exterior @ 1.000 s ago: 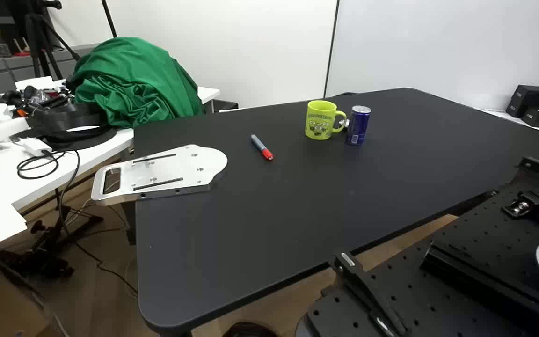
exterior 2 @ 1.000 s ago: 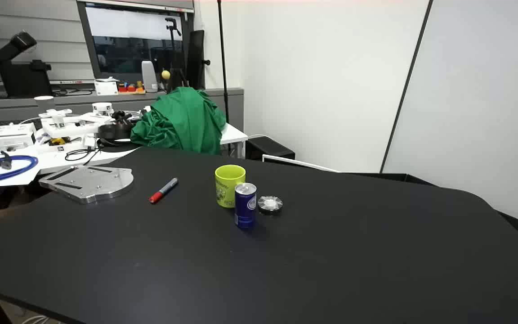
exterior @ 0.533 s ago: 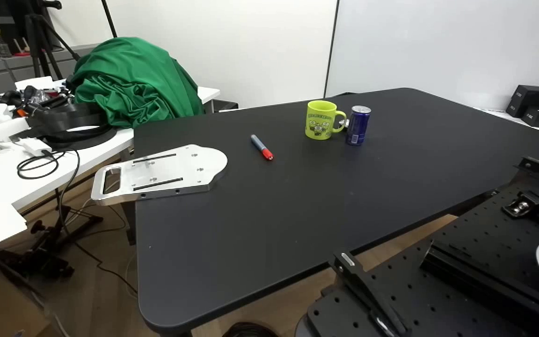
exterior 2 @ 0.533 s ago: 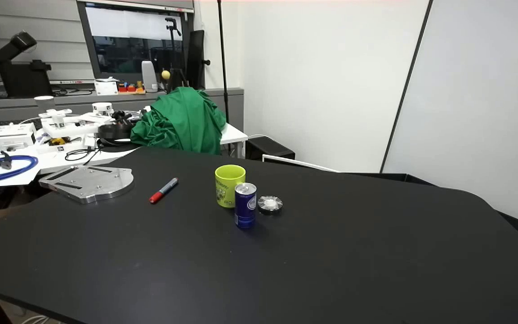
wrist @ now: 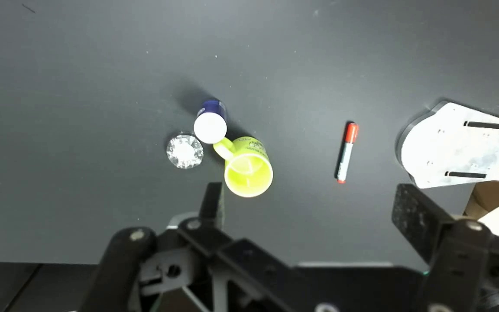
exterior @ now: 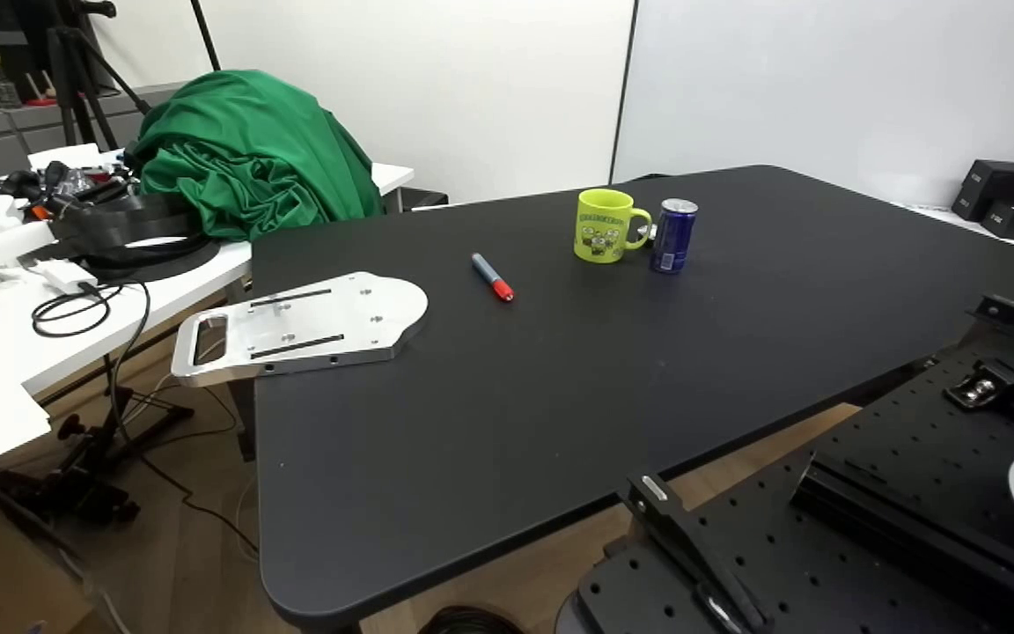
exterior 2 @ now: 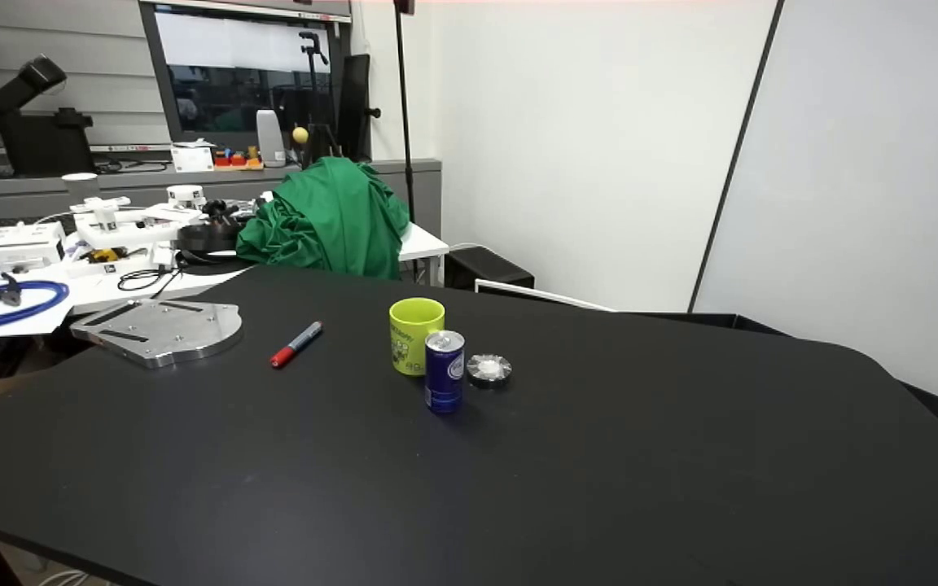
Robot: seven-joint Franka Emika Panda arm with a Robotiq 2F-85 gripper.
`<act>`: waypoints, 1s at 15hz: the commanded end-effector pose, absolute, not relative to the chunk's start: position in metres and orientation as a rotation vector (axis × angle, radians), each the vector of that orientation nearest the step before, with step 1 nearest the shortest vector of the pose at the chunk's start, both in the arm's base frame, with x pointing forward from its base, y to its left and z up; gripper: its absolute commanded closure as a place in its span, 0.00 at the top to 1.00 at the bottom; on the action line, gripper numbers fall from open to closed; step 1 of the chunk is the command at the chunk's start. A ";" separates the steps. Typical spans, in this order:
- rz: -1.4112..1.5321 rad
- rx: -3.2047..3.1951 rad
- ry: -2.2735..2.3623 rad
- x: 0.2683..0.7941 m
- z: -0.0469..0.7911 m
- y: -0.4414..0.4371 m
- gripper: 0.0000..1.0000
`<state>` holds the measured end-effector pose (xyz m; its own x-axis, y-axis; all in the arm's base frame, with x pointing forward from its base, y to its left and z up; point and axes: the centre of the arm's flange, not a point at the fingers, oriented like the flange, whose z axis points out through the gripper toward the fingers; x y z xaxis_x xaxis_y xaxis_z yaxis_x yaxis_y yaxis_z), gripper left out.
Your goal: Put the red and grey marker inside the yellow mug
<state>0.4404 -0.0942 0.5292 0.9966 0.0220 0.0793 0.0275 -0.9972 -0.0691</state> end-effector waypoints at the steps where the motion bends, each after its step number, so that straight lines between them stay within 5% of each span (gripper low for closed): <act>1: -0.165 -3.095 -0.077 0.477 0.488 -0.056 1.00; 6: -0.133 -3.118 -0.049 0.533 0.414 0.012 1.00; 15: -0.028 -3.047 0.656 0.613 0.301 0.092 1.00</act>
<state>0.5733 0.0659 0.3166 0.9584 -0.2848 0.0188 -0.2844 -0.9585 -0.0183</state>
